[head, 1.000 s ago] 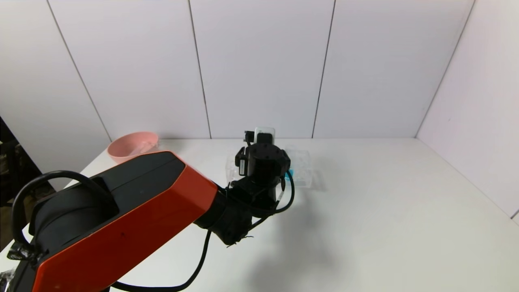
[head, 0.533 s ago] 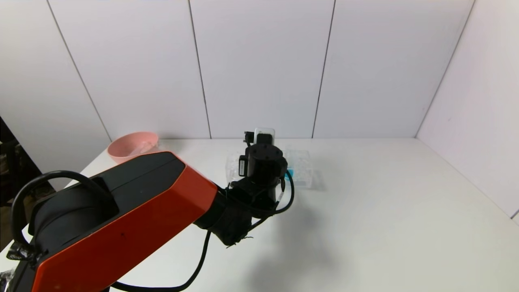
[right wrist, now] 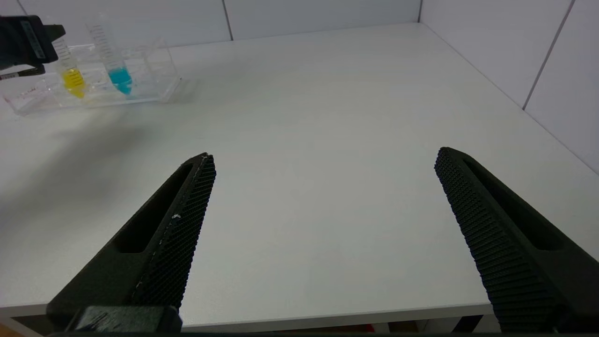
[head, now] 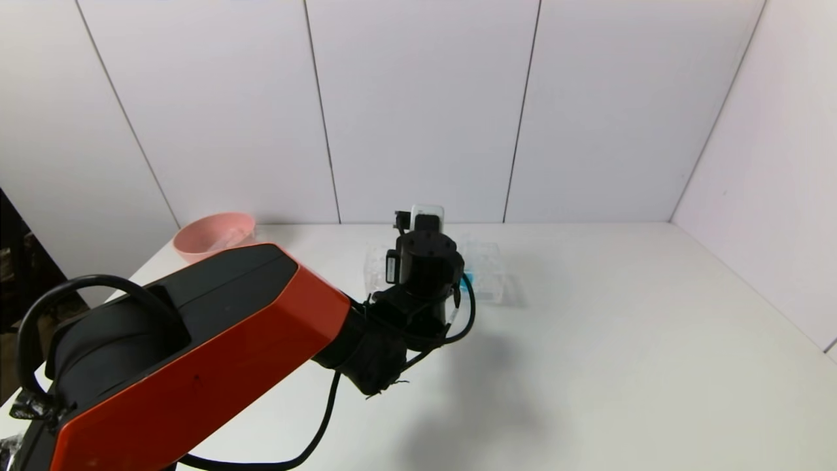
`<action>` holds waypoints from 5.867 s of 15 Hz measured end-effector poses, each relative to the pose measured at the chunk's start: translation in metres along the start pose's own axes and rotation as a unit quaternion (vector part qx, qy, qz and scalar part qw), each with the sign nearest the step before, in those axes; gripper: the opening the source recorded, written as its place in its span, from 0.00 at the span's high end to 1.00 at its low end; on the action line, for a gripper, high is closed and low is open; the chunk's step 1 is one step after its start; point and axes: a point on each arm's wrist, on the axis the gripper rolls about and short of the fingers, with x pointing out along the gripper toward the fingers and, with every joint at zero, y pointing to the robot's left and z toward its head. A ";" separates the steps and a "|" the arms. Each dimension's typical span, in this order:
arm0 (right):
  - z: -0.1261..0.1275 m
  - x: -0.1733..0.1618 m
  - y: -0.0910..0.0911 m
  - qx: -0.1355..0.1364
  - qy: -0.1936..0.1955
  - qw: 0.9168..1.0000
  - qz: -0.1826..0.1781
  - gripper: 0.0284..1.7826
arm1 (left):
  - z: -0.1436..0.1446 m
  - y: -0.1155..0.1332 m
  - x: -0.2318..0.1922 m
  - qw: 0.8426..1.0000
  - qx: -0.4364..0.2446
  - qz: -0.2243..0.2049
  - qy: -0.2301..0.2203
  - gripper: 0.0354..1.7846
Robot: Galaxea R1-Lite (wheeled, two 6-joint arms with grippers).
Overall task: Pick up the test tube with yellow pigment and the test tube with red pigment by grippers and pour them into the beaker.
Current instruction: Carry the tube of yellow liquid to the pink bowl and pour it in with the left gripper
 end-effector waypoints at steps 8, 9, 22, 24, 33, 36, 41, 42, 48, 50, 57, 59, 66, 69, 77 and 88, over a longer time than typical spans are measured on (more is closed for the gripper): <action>0.000 0.000 0.000 0.000 0.000 1.000 0.000 0.04 | 0.061 0.007 -0.011 0.999 0.006 -0.005 -0.042 0.78; 0.000 0.000 0.000 0.000 0.000 1.000 0.000 0.04 | 0.069 0.009 -0.014 0.999 0.004 -0.007 -0.044 0.78; 0.000 0.000 0.000 0.000 0.000 1.000 0.000 0.04 | 0.122 0.138 -0.063 0.992 0.027 -0.117 0.021 0.78; 0.000 0.000 0.000 0.000 0.000 1.000 0.000 0.04 | 0.125 0.183 -0.072 0.992 0.025 -0.123 0.028 0.78; 0.000 0.000 0.000 0.000 0.000 1.000 0.000 0.04 | 0.117 0.340 -0.114 0.985 0.029 -0.158 0.070 0.78; 0.000 0.000 0.000 0.000 0.000 1.000 0.000 0.04 | 0.112 0.358 -0.114 0.977 0.076 -0.168 0.102 0.78; 0.000 0.000 0.000 0.000 0.000 1.000 0.000 0.04 | 0.134 0.365 -0.088 0.965 0.130 -0.177 0.143 0.78; 0.000 0.000 0.000 0.000 0.000 1.000 0.000 0.04 | 0.139 0.364 -0.081 0.962 0.137 -0.175 0.156 0.78; 0.000 0.000 0.000 0.000 0.000 1.000 0.000 0.04 | 0.141 0.359 -0.039 0.925 0.220 -0.145 0.272 0.78; 0.000 0.000 0.000 0.000 0.000 1.000 0.000 0.04 | 0.143 0.356 -0.028 0.913 0.249 -0.138 0.294 0.78; 0.000 0.000 0.000 0.000 0.000 1.000 0.000 0.04 | 0.159 0.330 -0.004 0.867 0.331 -0.125 0.350 0.78; 0.000 0.000 0.000 0.000 0.000 1.000 0.000 0.04 | 0.162 0.323 0.000 0.850 0.359 -0.114 0.368 0.78; 0.000 0.000 0.000 0.000 0.000 1.000 0.000 0.04 | 0.156 0.310 0.016 0.803 0.443 -0.101 0.386 0.78; 0.000 0.000 0.000 0.000 0.000 1.000 0.000 0.04 | 0.152 0.305 0.020 0.785 0.469 -0.096 0.394 0.78; 0.000 0.000 0.000 0.000 0.000 1.000 0.000 0.04 | 0.146 0.289 0.021 0.731 0.527 -0.071 0.428 0.78; 0.000 0.000 0.000 0.000 0.000 1.000 0.000 0.04 | 0.139 0.269 0.020 0.672 0.571 -0.046 0.469 0.78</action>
